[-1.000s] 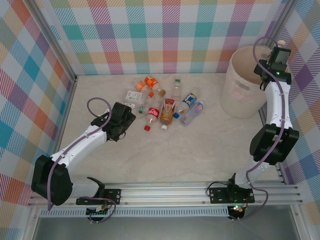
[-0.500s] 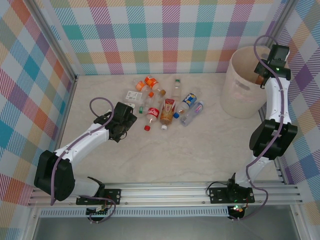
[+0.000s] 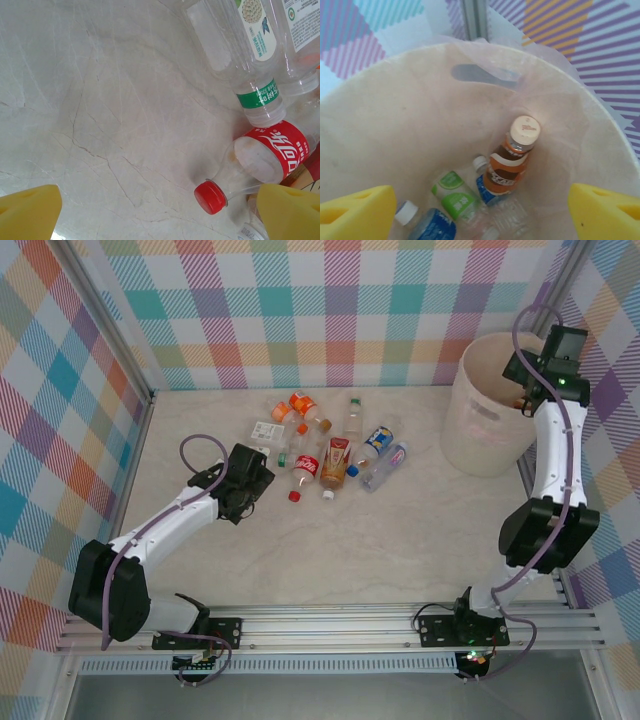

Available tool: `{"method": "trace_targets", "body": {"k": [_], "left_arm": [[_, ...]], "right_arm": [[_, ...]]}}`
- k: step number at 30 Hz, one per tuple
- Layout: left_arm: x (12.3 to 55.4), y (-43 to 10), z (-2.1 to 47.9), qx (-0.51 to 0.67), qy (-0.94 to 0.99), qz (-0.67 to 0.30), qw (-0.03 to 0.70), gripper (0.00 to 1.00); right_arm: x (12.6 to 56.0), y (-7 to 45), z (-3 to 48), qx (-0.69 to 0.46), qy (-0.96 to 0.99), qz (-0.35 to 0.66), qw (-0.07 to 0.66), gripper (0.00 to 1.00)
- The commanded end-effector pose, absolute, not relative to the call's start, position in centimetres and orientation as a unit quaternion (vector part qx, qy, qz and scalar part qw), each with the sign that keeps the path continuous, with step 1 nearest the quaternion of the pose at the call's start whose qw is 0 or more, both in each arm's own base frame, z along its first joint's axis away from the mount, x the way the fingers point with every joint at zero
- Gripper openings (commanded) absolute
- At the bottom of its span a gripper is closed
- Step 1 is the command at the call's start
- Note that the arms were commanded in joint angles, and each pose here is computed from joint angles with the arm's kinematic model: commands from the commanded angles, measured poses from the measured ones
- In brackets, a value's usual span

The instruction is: Put the plastic bottles in the bin

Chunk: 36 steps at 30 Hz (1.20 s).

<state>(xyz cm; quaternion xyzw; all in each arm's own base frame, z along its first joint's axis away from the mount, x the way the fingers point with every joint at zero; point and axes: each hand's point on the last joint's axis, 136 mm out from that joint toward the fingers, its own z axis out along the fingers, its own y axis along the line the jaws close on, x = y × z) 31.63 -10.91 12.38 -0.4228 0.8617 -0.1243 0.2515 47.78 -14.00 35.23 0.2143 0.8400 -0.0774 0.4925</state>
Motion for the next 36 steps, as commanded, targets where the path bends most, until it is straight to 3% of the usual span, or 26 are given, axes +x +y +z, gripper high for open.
{"method": "trace_targets", "body": {"k": [1, 11, 25, 36], "left_arm": [[32.3, -10.6, 12.8, -0.421, 0.861, -0.126, 0.256, 1.00], [32.6, -10.7, 12.3, -0.408, 0.871, -0.119, 0.246, 1.00], [33.0, -10.6, 11.7, -0.409, 0.874, -0.113, 0.235, 1.00], [38.1, -10.3, 11.4, -0.408, 0.874, -0.087, 0.250, 1.00]], "right_arm": [[47.3, -10.7, 36.4, 0.182, 0.842, -0.037, 0.507, 0.90], [44.7, -2.7, 38.4, 0.129, 0.829, 0.089, 0.538, 1.00], [37.3, 6.8, 37.2, 0.047, 0.776, 0.316, 0.543, 1.00], [34.0, 11.8, 32.3, -0.024, 0.802, 0.336, 0.493, 1.00]]}}
